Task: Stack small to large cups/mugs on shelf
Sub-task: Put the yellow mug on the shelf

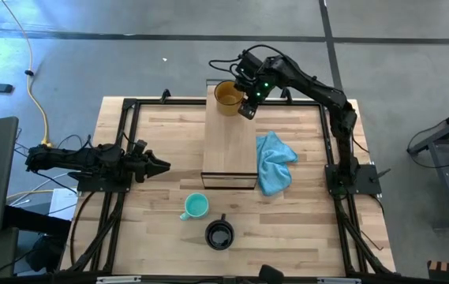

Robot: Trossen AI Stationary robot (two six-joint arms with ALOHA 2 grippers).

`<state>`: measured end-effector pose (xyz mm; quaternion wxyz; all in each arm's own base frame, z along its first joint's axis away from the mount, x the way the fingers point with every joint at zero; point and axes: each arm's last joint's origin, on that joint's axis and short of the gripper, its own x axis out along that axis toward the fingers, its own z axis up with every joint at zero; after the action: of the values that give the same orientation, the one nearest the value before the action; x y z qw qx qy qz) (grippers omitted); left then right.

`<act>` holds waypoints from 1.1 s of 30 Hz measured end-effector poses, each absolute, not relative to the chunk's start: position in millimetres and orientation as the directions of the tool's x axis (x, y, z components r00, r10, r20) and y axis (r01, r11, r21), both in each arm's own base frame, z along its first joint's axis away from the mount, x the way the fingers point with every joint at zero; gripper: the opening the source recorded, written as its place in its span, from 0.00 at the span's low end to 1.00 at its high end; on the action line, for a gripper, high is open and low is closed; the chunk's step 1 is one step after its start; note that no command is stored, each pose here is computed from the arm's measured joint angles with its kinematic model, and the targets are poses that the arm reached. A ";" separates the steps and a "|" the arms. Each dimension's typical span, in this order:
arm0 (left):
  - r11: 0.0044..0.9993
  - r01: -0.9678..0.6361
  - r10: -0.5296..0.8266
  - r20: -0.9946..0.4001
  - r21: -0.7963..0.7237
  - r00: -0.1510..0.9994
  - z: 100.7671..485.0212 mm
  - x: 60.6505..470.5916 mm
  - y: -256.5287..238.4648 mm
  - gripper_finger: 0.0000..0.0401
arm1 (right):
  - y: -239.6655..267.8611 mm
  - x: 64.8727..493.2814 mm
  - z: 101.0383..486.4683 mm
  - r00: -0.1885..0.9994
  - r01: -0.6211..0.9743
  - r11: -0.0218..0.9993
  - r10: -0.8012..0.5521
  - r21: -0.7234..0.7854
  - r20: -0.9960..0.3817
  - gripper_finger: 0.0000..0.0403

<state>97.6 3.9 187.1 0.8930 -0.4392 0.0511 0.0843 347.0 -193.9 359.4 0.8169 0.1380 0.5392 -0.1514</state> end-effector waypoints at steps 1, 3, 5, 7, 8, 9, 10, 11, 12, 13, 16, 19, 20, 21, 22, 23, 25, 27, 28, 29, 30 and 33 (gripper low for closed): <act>0.600 -0.195 0.106 -0.165 -0.776 0.981 187.1 97.6 3.9 0.45 | -193.8 347.2 359.4 0.374 0.397 0.916 -0.099 0.062 -0.922 0.35; 0.600 -0.195 0.106 -0.165 -0.776 0.981 187.1 97.6 3.9 0.45 | -193.7 348.0 359.6 0.379 0.396 0.916 -0.103 0.061 -0.920 0.35; 0.600 -0.195 0.106 -0.165 -0.776 0.981 187.1 97.6 3.9 0.45 | -194.3 348.5 359.9 0.380 0.400 0.915 -0.117 0.050 -0.918 0.35; 0.598 -0.195 0.106 -0.165 -0.778 0.981 187.1 97.6 3.9 0.45 | -194.5 348.6 360.0 0.380 0.402 0.915 -0.121 0.046 -0.917 0.35; 0.598 -0.195 0.106 -0.165 -0.778 0.981 187.1 97.6 3.9 0.45 | -194.5 348.7 360.0 0.381 0.402 0.915 -0.122 0.045 -0.917 0.35; 0.597 -0.195 0.106 -0.165 -0.778 0.981 187.1 97.6 3.9 0.45 | -194.6 348.7 360.0 0.380 0.402 0.914 -0.123 0.044 -0.917 0.35; 0.597 -0.195 0.106 -0.165 -0.778 0.981 187.1 97.6 3.9 0.45 | -194.7 348.7 360.1 0.380 0.403 0.914 -0.126 0.041 -0.916 0.35; 0.597 -0.195 0.106 -0.165 -0.778 0.981 187.1 97.6 3.9 0.45 | -194.8 348.7 360.0 0.379 0.404 0.914 -0.129 0.039 -0.916 0.35; 0.597 -0.195 0.106 -0.165 -0.778 0.981 187.1 97.6 3.9 0.45 | -194.9 348.9 360.0 0.379 0.405 0.914 -0.131 0.037 -0.916 0.35; 0.597 -0.195 0.106 -0.165 -0.778 0.981 187.1 97.6 3.9 0.45 | -195.1 349.1 360.1 0.381 0.405 0.913 -0.134 0.035 -0.915 0.35; 0.597 -0.195 0.106 -0.164 -0.778 0.981 187.2 97.6 3.9 0.45 | -195.7 350.1 360.6 0.391 0.405 0.914 -0.139 0.034 -0.910 0.35; 0.597 -0.195 0.106 -0.165 -0.778 0.981 187.1 97.6 3.9 0.45 | -196.1 350.9 361.0 0.399 0.410 0.912 -0.144 0.036 -0.906 0.35; 0.597 -0.195 0.106 -0.164 -0.778 0.981 187.2 97.6 3.9 0.45 | -196.1 351.0 361.0 0.401 0.409 0.911 -0.141 0.040 -0.905 0.35; 0.597 -0.195 0.106 -0.165 -0.778 0.981 187.1 97.6 3.9 0.45 | -196.2 351.6 360.4 0.402 0.408 0.912 -0.137 0.043 -0.905 0.35; 0.597 -0.195 0.106 -0.164 -0.778 0.981 187.2 97.6 3.9 0.45 | -196.5 352.0 359.8 0.402 0.408 0.912 -0.136 0.044 -0.905 0.35; 0.597 -0.195 0.106 -0.165 -0.778 0.981 187.1 97.6 3.9 0.45 | -196.6 352.3 358.9 0.400 0.408 0.912 -0.134 0.045 -0.907 0.35; 0.597 -0.195 0.106 -0.164 -0.778 0.981 187.2 97.6 3.9 0.45 | -196.6 352.3 358.6 0.399 0.406 0.913 -0.131 0.047 -0.907 0.35; 0.597 -0.195 0.106 -0.164 -0.778 0.981 187.2 97.6 3.9 0.45 | -196.6 352.5 358.7 0.403 0.405 0.913 -0.129 0.050 -0.906 0.36; 0.597 -0.195 0.106 -0.165 -0.778 0.981 187.1 97.6 3.9 0.45 | -196.5 352.5 358.7 0.402 0.405 0.913 -0.129 0.050 -0.906 0.37; 0.597 -0.195 0.106 -0.164 -0.778 0.981 187.2 97.6 3.9 0.45 | -196.6 352.4 358.7 0.401 0.406 0.913 -0.131 0.048 -0.907 0.38; 0.597 -0.195 0.106 -0.165 -0.778 0.981 187.1 97.6 3.9 0.45 | -196.6 352.4 358.7 0.400 0.407 0.912 -0.133 0.046 -0.907 0.39; 0.597 -0.195 0.106 -0.165 -0.778 0.981 187.1 97.6 3.9 0.45 | -196.6 352.3 358.6 0.399 0.416 0.908 -0.132 0.051 -0.907 0.42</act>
<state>97.6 3.9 187.1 0.8922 -0.4408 0.0508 0.0843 352.3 -196.6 358.6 0.8254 0.1359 0.5223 -0.1658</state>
